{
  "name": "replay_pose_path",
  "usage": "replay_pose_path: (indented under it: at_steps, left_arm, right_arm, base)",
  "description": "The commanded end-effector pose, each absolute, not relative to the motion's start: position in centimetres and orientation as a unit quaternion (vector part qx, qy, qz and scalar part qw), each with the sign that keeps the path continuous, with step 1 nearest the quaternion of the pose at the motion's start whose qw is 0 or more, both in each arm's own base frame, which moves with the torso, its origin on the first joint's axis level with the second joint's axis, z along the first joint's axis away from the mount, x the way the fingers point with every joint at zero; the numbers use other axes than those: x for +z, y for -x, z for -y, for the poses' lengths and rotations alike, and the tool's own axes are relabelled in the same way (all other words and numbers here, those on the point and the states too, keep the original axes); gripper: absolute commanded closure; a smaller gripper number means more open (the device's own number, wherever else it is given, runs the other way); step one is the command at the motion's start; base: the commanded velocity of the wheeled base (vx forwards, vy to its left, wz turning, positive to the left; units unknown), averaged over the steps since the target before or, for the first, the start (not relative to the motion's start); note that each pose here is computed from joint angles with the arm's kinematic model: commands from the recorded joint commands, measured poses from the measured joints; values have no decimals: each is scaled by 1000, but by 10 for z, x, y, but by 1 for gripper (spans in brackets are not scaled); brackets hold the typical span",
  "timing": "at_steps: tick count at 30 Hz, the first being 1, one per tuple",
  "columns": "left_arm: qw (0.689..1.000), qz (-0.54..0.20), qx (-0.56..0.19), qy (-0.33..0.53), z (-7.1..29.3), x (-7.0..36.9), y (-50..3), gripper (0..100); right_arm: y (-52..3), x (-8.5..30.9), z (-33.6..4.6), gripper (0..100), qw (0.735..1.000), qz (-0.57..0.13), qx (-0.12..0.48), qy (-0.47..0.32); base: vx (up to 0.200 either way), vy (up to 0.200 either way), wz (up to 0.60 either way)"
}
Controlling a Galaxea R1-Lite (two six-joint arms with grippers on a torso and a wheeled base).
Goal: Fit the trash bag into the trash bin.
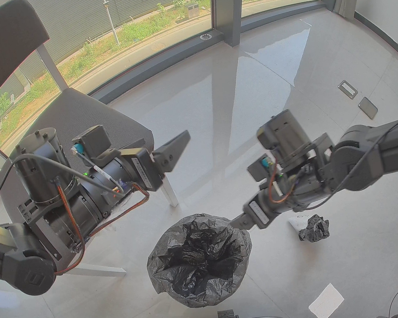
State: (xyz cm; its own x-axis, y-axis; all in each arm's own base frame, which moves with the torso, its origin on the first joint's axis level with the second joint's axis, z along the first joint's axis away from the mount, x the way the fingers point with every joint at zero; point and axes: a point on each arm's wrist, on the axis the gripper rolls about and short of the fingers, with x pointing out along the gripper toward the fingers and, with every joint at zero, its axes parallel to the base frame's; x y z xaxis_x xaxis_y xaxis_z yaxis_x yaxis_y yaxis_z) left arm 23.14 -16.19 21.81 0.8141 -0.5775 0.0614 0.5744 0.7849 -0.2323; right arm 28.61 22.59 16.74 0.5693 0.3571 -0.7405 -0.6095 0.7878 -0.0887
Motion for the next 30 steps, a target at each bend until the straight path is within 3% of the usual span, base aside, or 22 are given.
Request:
replay_pose_path:
  at_steps: [1,8,16,21,30]
  left_arm:
    - [919,-18,-387,72,182,225,-228,0]
    - [889,-22,-457,-21,192,249,-232,0]
    - [874,-28,-483,-42,204,265,-230,0]
    - [874,-12,-482,-61,209,278,-238,0]
    - [879,12,-469,-89,201,283,-244,0]
  right_arm:
    - [-255,199,-159,0,894,-355,227,150]
    - [-203,184,-86,0,895,-378,177,157]
    - [-174,120,-20,0,891,-402,148,147]
    - [-191,83,-3,0,877,-436,146,140]
    - [-245,21,2,0,880,-434,149,126]
  base:
    - [0,0,0]
    - [0,0,0]
    - [0,0,0]
    - [0,0,0]
    - [0,0,0]
